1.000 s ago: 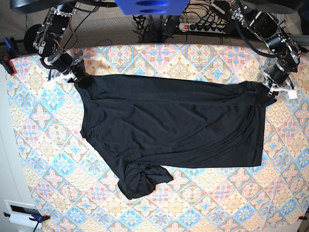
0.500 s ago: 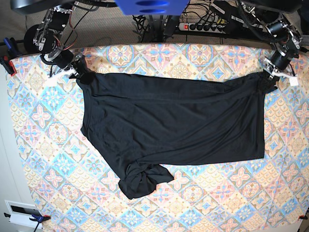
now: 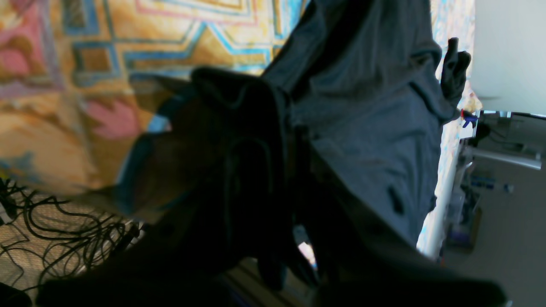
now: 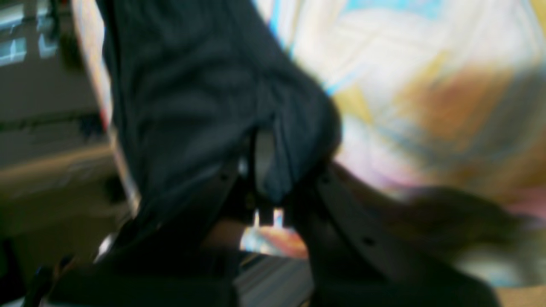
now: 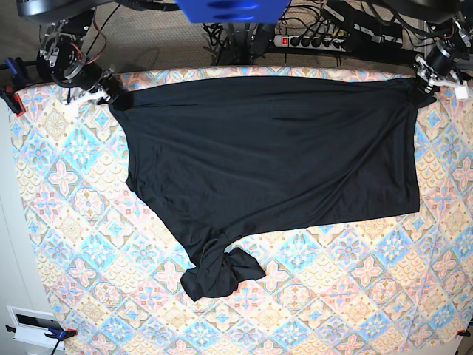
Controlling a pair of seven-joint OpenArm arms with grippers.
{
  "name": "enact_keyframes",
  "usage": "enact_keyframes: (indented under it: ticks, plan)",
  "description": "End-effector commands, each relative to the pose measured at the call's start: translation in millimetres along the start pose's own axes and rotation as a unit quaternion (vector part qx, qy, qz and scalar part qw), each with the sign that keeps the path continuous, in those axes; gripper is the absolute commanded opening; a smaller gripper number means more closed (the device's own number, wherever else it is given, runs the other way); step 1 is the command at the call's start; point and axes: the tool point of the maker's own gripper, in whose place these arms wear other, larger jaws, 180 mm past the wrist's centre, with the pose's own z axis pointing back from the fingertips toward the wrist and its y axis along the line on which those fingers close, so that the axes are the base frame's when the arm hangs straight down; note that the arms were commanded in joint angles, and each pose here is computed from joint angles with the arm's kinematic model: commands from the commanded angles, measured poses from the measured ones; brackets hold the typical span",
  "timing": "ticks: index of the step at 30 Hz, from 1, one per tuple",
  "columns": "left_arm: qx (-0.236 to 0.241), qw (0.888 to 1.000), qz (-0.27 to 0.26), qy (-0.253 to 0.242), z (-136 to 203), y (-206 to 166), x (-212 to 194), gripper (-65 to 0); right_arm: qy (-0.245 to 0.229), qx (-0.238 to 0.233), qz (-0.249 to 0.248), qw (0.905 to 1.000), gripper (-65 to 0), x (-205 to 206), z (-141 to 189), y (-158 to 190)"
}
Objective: Layout the t-shirt on the table in an organized manner, then fold the t-shirt properly
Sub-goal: 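Lower the held shoulders with both grippers, stretching the shirt flat, then release the shirt with both grippers and lift them away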
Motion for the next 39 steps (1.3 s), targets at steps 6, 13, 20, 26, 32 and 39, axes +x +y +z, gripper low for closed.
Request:
enact_keyframes:
  ticks: [6, 13, 20, 26, 32, 39]
  plan:
    - [0.062, 0.998, -0.015, 0.008, 16, 23, 10, -65.0, -0.010, -0.019, 0.007, 0.9997, -65.0, 8, 8, -8]
    - [0.067, 0.998, -0.015, 0.010, 19, 26, 8, -65.0, -0.005, -0.026, 0.002, 0.9997, -65.0, 0, 11, -14]
    - [0.066, 0.998, -0.014, 0.011, 18, 26, 7, -65.0, -0.004, -0.028, -0.002, 0.9996, -65.0, -1, 11, -16]
    - [0.064, 0.998, -0.012, 0.011, 17, 26, 6, -56.8, -0.004, -0.026, 0.002, 0.9996, -58.0, 0, 11, -14]
    - [0.063, 0.998, -0.009, 0.008, 19, 26, 7, -35.9, -0.001, -0.033, -0.001, 0.9995, -40.6, -5, 14, -19]
    - [0.033, 0.999, 0.016, -0.011, 31, 20, 14, -24.5, -0.021, -0.042, -0.009, 0.9989, -37.0, 5, 25, -26]
